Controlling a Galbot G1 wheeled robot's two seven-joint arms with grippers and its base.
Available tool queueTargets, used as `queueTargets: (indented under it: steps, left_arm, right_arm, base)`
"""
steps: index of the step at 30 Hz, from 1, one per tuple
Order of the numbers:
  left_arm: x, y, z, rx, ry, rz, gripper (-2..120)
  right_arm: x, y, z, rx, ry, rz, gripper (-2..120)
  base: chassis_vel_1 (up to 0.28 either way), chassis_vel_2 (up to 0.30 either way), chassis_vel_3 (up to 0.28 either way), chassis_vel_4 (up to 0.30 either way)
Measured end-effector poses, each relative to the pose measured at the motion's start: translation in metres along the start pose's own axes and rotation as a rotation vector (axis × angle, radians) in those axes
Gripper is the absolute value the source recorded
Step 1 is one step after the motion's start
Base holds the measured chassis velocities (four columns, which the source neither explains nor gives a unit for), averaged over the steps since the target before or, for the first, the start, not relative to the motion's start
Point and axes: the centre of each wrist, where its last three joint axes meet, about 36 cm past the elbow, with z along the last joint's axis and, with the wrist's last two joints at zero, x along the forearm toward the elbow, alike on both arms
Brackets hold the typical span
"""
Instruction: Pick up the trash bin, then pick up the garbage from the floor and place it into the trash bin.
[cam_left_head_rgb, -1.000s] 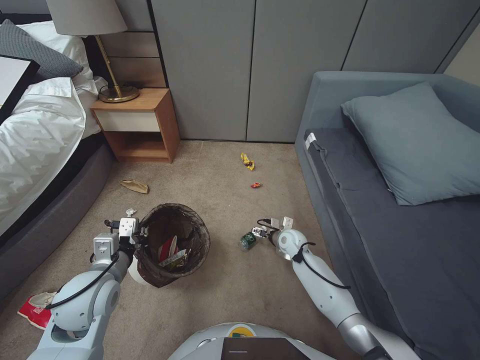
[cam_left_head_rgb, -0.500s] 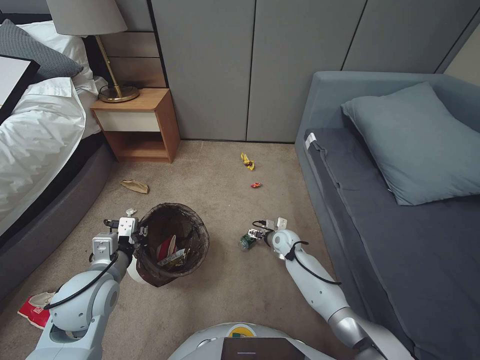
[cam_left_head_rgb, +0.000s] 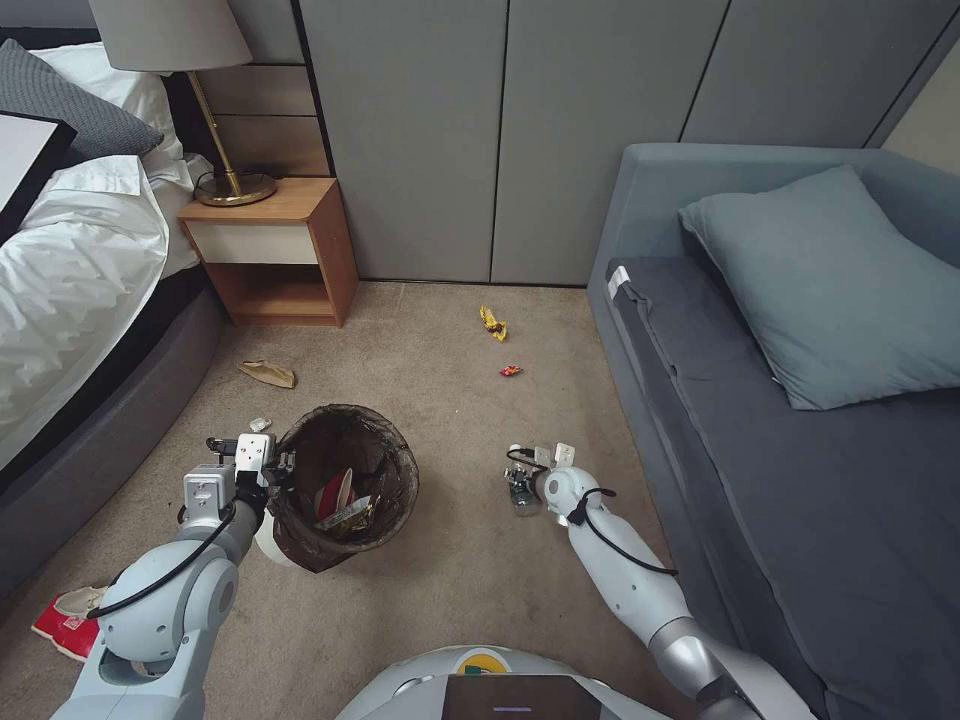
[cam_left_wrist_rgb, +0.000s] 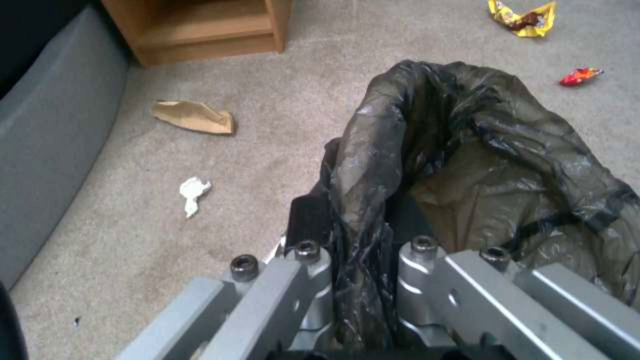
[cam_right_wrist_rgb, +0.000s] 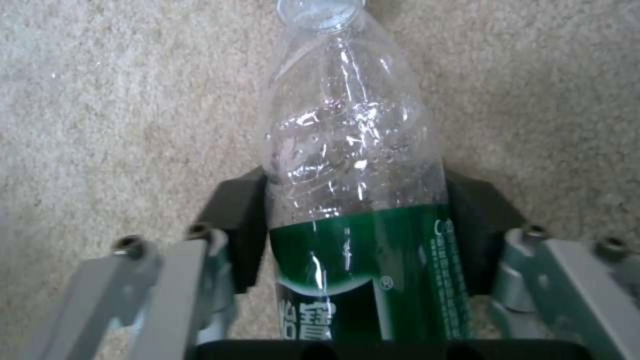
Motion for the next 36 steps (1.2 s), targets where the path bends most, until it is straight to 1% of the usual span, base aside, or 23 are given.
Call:
queueTargets:
  steps: [1,2,3,4,7,13,15,16,19,20,21,22,23,25,26,28,29,30,31,33,34,35,36]
  left_arm:
    - [0.0,0.0,0.0,0.0,0.0,0.0,7]
    - [0.0,0.0,0.0,0.001,0.0,0.0,7]
    - [0.0,0.0,0.0,0.002,0.0,0.001,7]
    - [0.0,0.0,0.0,0.002,0.0,0.001,7]
    - [0.0,0.0,0.001,0.002,-0.001,0.003,7]
    - [0.0,0.0,0.001,0.001,-0.001,0.003,7]
    - [0.0,0.0,0.001,0.0,-0.002,0.003,7]
    - [0.0,0.0,0.001,0.0,-0.002,0.003,7]
    - [0.0,0.0,0.001,0.0,-0.002,0.005,7]
    - [0.0,0.0,0.001,0.0,-0.002,0.005,7]
    - [0.0,0.0,0.0,-0.001,-0.002,0.006,7]
    - [0.0,0.0,0.0,-0.001,-0.002,0.006,7]
    - [-0.001,0.0,0.0,-0.001,-0.003,0.006,7]
    - [-0.001,0.0,0.0,-0.003,-0.003,0.006,7]
    - [-0.001,0.0,0.0,-0.003,-0.003,0.006,7]
    - [-0.001,0.0,0.0,-0.003,-0.003,0.007,7]
    - [-0.001,0.0,-0.001,-0.004,-0.003,0.007,7]
    - [-0.001,0.0,-0.001,-0.004,-0.003,0.007,7]
    - [-0.001,-0.001,-0.001,-0.004,-0.003,0.008,7]
    - [-0.001,-0.001,-0.001,-0.004,-0.004,0.009,7]
    - [-0.001,-0.001,-0.001,-0.004,-0.004,0.009,7]
    - [-0.001,-0.001,-0.002,-0.004,-0.004,0.008,7]
    - [-0.001,-0.001,-0.002,-0.004,-0.004,0.008,7]
  right_arm:
    - [0.0,0.0,0.0,0.0,0.0,0.0,51]
    - [0.0,0.0,0.0,0.001,-0.001,0.0,44]
    - [0.0,0.0,0.0,0.001,-0.001,-0.001,41]
    - [0.0,0.0,0.0,0.001,-0.001,-0.001,41]
    - [0.002,0.0,0.0,0.003,-0.005,-0.005,33]
    - [0.015,-0.002,0.003,0.0,-0.014,-0.012,30]
    - [0.029,-0.003,-0.001,0.002,-0.035,-0.03,30]
    - [0.029,-0.003,-0.001,0.002,-0.035,-0.03,30]
    - [0.061,-0.006,-0.011,0.019,-0.085,-0.066,30]
    - [0.061,-0.006,-0.011,0.019,-0.085,-0.066,30]
    - [0.078,-0.009,-0.016,0.026,-0.109,-0.081,30]
    - [0.078,-0.009,-0.016,0.026,-0.109,-0.081,30]
    - [0.089,-0.012,-0.02,0.029,-0.125,-0.089,30]
    - [0.116,-0.021,-0.028,0.059,-0.166,-0.101,30]
    - [0.116,-0.021,-0.028,0.059,-0.166,-0.101,30]
    - [0.148,-0.027,-0.037,0.111,-0.221,-0.123,30]
    - [0.158,-0.028,-0.039,0.128,-0.238,-0.134,30]
    - [0.158,-0.028,-0.039,0.128,-0.238,-0.134,30]
    - [0.182,-0.027,-0.044,0.164,-0.277,-0.166,30]
    - [0.196,-0.024,-0.046,0.185,-0.298,-0.187,30]
    - [0.196,-0.024,-0.046,0.185,-0.298,-0.187,30]
    - [0.21,-0.022,-0.047,0.204,-0.317,-0.207,30]
    - [0.212,-0.021,-0.048,0.206,-0.319,-0.209,30]
  base:
    - [0.0,0.0,0.0,0.0]
    - [0.0,0.0,0.0,0.0]
    - [0.0,0.0,0.0,0.0]
    - [0.0,0.0,0.0,0.0]
    - [0.0,0.0,0.0,0.0]
    - [0.0,0.0,0.0,0.0]
    - [0.0,0.0,0.0,0.0]
    - [0.0,0.0,0.0,0.0]
    - [0.0,0.0,0.0,0.0]
    - [0.0,0.0,0.0,0.0]
    - [0.0,0.0,0.0,0.0]
    - [0.0,0.0,0.0,0.0]
    - [0.0,0.0,0.0,0.0]
    - [0.0,0.0,0.0,0.0]
    - [0.0,0.0,0.0,0.0]
    - [0.0,0.0,0.0,0.0]
    - [0.0,0.0,0.0,0.0]
    - [0.0,0.0,0.0,0.0]
    - [0.0,0.0,0.0,0.0]
    - [0.0,0.0,0.0,0.0]
    - [0.0,0.0,0.0,0.0]
    - [0.0,0.0,0.0,0.0]
    - [0.0,0.0,0.0,0.0]
